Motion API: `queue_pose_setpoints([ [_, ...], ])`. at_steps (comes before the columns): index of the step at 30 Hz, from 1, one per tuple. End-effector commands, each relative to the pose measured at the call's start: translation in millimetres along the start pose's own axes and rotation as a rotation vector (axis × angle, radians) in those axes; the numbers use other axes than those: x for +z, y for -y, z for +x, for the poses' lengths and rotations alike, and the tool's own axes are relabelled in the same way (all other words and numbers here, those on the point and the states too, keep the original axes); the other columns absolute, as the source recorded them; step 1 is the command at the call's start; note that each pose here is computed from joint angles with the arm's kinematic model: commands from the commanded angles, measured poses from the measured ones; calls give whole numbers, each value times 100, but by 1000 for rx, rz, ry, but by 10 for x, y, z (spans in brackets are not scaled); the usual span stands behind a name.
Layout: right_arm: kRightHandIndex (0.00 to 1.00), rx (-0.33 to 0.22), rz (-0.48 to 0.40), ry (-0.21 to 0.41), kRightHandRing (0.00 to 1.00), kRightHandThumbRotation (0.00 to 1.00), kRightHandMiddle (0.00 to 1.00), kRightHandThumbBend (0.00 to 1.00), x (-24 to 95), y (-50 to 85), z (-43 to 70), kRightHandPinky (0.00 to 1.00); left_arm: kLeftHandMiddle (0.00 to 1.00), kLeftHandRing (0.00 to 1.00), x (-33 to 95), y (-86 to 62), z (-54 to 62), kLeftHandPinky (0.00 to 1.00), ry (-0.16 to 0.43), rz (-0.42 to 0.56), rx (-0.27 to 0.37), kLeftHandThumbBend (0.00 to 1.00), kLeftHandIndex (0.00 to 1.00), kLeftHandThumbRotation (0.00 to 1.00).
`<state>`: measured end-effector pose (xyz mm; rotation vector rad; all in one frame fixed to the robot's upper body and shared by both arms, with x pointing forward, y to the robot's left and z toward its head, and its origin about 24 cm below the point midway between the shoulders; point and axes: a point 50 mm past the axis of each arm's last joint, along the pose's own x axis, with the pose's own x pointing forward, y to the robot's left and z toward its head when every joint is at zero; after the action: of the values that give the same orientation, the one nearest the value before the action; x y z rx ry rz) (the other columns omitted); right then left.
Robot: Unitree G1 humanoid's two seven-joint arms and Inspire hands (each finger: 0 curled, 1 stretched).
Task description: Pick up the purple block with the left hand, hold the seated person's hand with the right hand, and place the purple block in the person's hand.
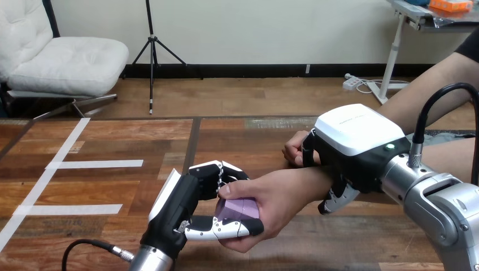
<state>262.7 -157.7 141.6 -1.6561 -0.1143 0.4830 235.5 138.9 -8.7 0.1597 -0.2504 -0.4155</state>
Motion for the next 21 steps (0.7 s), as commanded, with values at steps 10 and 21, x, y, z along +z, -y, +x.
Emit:
queue_pose_setpoints([
  [10,59,-132,-53,1,40,0,49,81,-43,193,-16,31,50,44,141,27,182,38,78,26,-41,85,53,13],
  [21,70,-124,-59,-3,62,1,68,82,-43,177,-49,51,67,62,150,1,184,55,75,98,-116,89,68,28],
])
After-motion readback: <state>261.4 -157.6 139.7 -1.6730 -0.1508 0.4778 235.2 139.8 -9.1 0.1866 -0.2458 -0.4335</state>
